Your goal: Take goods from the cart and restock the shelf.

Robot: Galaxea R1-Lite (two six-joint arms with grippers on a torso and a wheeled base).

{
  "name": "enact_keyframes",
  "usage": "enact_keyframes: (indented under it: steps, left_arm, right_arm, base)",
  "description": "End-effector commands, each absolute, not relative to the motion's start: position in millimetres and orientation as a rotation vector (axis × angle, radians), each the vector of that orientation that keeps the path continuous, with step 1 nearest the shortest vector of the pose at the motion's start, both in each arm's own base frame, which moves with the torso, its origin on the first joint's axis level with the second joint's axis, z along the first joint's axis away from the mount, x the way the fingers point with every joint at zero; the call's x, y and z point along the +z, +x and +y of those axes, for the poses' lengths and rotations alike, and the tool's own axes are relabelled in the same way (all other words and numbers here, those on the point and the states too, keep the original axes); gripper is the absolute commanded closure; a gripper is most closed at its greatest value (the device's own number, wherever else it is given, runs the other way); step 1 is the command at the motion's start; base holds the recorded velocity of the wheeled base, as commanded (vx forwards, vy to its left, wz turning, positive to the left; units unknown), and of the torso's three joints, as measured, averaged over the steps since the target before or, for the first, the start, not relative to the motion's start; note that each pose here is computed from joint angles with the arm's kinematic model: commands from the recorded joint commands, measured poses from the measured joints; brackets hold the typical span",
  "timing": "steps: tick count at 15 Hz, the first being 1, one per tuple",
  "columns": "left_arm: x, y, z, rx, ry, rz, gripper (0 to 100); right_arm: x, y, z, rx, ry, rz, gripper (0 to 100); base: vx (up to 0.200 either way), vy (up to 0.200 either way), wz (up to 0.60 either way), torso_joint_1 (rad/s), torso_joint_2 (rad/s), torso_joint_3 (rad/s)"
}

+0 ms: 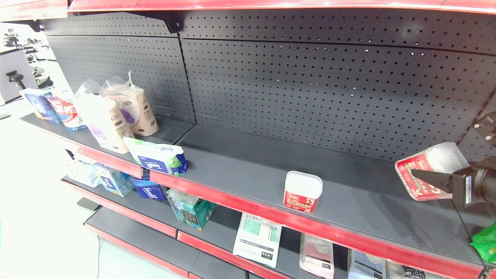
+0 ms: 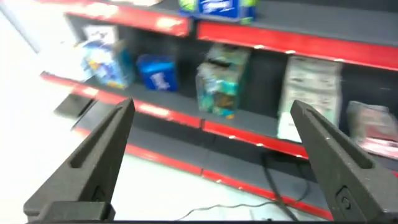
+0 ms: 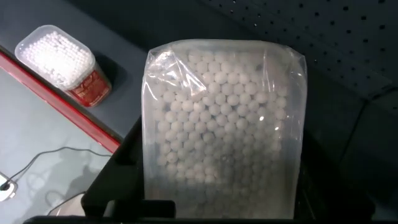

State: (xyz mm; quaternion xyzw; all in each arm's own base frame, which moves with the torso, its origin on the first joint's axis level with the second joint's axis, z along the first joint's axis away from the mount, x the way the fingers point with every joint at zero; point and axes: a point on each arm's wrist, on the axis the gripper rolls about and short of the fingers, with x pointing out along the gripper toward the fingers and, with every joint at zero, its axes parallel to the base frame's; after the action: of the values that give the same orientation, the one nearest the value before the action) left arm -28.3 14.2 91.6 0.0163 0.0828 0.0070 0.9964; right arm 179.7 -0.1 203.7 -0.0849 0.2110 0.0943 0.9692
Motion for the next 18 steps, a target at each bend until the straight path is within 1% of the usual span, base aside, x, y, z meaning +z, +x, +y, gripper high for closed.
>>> enact_keyframes:
  steps: [1,2,3,4,5,6,7,8,9,10,11,12,13,14,15,16,18]
  left_arm:
    - [103.4,-20.6,9.6,0.132,0.038,0.248,0]
    - [107.1,-15.8,7.6,0.201,0.035,0.288,0]
    - [106.9,-15.2,7.1,0.229,0.035,0.286,0]
    - [98.8,-18.3,7.1,0.275,0.050,0.277,0]
    - [92.1,-23.2,7.1,0.338,0.057,0.242,0]
    - [91.2,-27.0,5.8,0.412,0.048,0.208,0]
    - [89.2,-26.7,4.9,0.388,0.024,0.189,0]
    - [86.2,-22.3,3.4,0.312,-0.028,0.138,0]
    - [82.1,-15.7,0.8,0.169,-0.062,0.047,0]
    - [81.5,-15.2,-2.3,0.026,-0.069,0.051,0]
    - [81.3,-15.6,-2.5,0.007,-0.044,0.058,0]
    - [80.4,-16.9,-0.6,-0.097,-0.036,0.048,0]
    - [78.6,-17.3,-0.4,-0.114,-0.025,0.061,0]
    - [76.6,-19.5,-0.9,-0.077,0.007,0.047,0]
    - [76.0,-21.7,-1.3,-0.038,-0.004,0.018,0]
    - [75.9,-21.9,-0.5,-0.011,-0.028,0.015,0]
    - [75.6,-22.8,-0.5,-0.011,-0.031,0.003,0]
  right_arm:
    - [202.4,178.7,-0.1,0.191,-0.171,0.430,100]
    - [202.1,179.1,-0.1,0.191,-0.170,0.432,100]
    - [202.1,179.1,-0.6,0.188,-0.169,0.432,100]
    - [201.5,179.7,-2.6,0.178,-0.168,0.436,100]
    - [201.3,180.0,-2.8,0.178,-0.165,0.437,100]
    - [201.0,180.2,-4.0,0.172,-0.164,0.439,100]
    - [200.6,180.1,-3.9,0.174,-0.163,0.441,100]
    - [200.6,180.1,-3.9,0.174,-0.163,0.441,100]
    - [200.6,180.1,-4.2,0.172,-0.163,0.441,100]
    - [200.1,180.0,-4.7,0.169,-0.162,0.443,100]
    - [200.6,180.1,-5.0,0.168,-0.162,0.441,100]
    - [200.3,180.4,-5.3,0.166,-0.161,0.443,100]
    - [200.0,180.7,-5.6,0.165,-0.161,0.444,100]
    - [198.5,181.7,-7.1,0.158,-0.158,0.453,100]
    - [198.8,182.6,-7.1,0.158,-0.158,0.453,100]
    - [197.1,183.2,-6.9,0.161,-0.158,0.460,100]
    - [197.5,185.4,-6.7,0.164,-0.158,0.460,100]
  base:
    - [0.000,0.000,0.00,0.000,0.00,0.000]
    - [0.000,0.000,0.00,0.000,0.00,0.000]
    - [0.000,0.000,0.00,0.000,0.00,0.000]
    - [0.000,0.000,0.00,0.000,0.00,0.000]
    - [0.000,0.000,0.00,0.000,0.00,0.000]
    - [0.000,0.000,0.00,0.000,0.00,0.000]
    - [0.000,0.000,0.00,0.000,0.00,0.000]
    - [0.000,0.000,0.00,0.000,0.00,0.000]
    - [0.000,0.000,0.00,0.000,0.00,0.000]
    - [0.000,0.000,0.00,0.000,0.00,0.000]
    - [0.000,0.000,0.00,0.000,0.00,0.000]
    - [0.000,0.000,0.00,0.000,0.00,0.000]
    - [0.000,0.000,0.00,0.000,0.00,0.000]
    - [0.000,0.000,0.00,0.000,0.00,0.000]
    - [0.000,0.000,0.00,0.000,0.00,0.000]
    - [0.000,0.000,0.00,0.000,0.00,0.000]
    - [0.000,0.000,0.00,0.000,0.00,0.000]
